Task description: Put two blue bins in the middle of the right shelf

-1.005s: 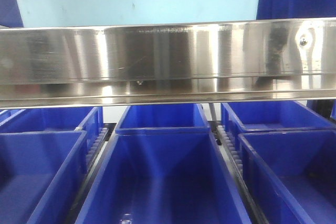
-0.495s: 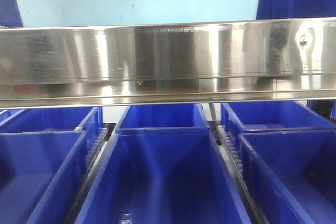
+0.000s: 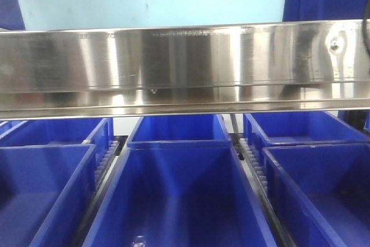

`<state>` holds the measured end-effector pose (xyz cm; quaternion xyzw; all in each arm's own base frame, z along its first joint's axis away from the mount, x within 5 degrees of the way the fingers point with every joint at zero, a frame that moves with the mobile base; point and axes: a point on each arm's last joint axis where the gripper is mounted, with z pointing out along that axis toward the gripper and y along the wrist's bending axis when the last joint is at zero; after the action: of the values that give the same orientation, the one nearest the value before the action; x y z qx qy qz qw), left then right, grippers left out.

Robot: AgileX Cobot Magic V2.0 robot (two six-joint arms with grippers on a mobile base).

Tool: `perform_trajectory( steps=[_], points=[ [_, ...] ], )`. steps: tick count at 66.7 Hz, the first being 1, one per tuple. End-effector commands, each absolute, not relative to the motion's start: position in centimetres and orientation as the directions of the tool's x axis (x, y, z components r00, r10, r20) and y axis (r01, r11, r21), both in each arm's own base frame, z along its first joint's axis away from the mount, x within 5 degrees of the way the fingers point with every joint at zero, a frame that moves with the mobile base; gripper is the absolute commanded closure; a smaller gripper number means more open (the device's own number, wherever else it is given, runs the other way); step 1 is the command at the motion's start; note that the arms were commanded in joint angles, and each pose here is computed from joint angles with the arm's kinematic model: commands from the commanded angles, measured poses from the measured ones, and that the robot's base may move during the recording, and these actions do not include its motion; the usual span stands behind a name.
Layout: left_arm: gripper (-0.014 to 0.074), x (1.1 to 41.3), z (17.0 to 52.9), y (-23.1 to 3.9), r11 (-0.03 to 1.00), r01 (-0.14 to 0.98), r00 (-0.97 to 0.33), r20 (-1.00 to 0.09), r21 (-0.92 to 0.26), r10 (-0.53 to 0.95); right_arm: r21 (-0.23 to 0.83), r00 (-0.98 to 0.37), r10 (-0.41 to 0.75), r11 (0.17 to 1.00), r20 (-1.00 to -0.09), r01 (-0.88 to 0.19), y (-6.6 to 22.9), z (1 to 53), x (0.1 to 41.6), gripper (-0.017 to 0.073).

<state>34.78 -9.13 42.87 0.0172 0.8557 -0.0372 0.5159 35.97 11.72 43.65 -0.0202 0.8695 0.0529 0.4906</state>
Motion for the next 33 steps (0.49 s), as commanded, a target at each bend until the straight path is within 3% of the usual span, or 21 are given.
perform_trajectory(
  steps=[1,33],
  points=[
    [0.0704,35.5,42.8,-9.6,0.992,0.108,-0.396,-0.918,-0.072,-0.023,0.079,-0.474,0.012,0.989,-0.88,-0.122,12.4,43.6,36.8,0.0713],
    [0.0704,38.3,38.7,-9.4,0.996,0.066,-0.51,-0.86,-0.055,-0.013,0.045,-0.534,-0.025,0.992,-0.845,-0.118,13.4,40.0,39.4,0.0713]
  ],
)
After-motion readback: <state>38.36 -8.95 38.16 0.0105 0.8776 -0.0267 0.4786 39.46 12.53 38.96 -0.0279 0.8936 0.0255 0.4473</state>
